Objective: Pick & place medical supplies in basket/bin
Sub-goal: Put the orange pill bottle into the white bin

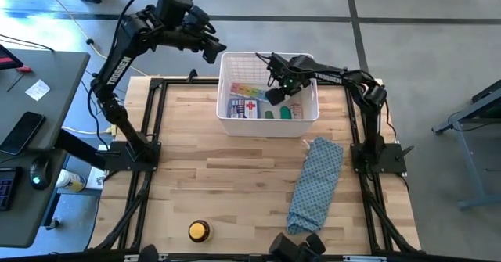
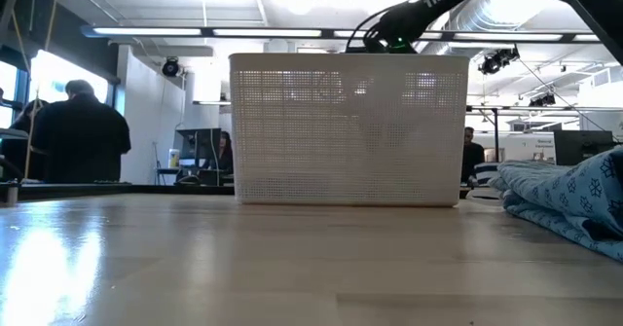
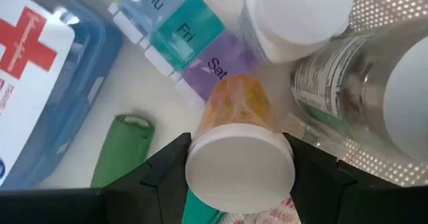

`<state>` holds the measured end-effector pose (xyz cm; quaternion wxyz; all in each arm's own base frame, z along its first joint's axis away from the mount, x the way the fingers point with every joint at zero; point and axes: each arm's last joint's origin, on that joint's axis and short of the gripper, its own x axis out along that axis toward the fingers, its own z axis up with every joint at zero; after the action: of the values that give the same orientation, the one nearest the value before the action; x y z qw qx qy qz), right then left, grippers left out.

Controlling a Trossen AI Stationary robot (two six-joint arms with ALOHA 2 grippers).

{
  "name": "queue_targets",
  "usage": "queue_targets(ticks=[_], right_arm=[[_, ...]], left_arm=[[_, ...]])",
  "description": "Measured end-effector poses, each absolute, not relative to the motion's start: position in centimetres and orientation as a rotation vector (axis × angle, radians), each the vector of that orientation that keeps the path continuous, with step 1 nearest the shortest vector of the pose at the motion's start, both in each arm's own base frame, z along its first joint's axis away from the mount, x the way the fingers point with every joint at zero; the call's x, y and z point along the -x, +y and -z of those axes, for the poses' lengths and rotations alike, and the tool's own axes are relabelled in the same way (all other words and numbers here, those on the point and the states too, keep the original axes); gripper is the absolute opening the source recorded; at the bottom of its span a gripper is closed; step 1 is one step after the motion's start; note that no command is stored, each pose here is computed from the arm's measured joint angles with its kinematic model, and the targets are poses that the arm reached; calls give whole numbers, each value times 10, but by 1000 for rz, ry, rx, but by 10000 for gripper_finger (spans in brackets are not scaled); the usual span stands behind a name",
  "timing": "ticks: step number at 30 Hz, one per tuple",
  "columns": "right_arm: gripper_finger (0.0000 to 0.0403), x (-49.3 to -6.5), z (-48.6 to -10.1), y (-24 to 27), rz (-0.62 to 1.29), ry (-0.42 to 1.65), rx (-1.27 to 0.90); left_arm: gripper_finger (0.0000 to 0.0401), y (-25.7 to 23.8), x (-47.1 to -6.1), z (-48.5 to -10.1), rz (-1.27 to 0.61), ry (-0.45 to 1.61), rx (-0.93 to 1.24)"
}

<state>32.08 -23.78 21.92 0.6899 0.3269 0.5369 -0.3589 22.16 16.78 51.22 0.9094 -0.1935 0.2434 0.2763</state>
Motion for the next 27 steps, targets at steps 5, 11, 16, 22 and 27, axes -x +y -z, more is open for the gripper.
queue_targets(ticks=[5, 11, 16, 22, 27], right_arm=[[202, -319, -213, -241, 808, 1205, -716], [202, -315, -197, -242, 798, 1270, -701], [202, -312, -194, -242, 821, 1284, -692], [205, -313, -194, -242, 821, 1283, -692], [229, -312, -194, -242, 815, 1287, -683]], left_arm=[[248, 168, -222, -513, -569, 499, 395], [248, 167, -222, -512, -549, 503, 402], [248, 167, -222, -512, -547, 501, 413], [248, 167, -222, -512, -547, 500, 414], [248, 167, -222, -512, -548, 499, 419]])
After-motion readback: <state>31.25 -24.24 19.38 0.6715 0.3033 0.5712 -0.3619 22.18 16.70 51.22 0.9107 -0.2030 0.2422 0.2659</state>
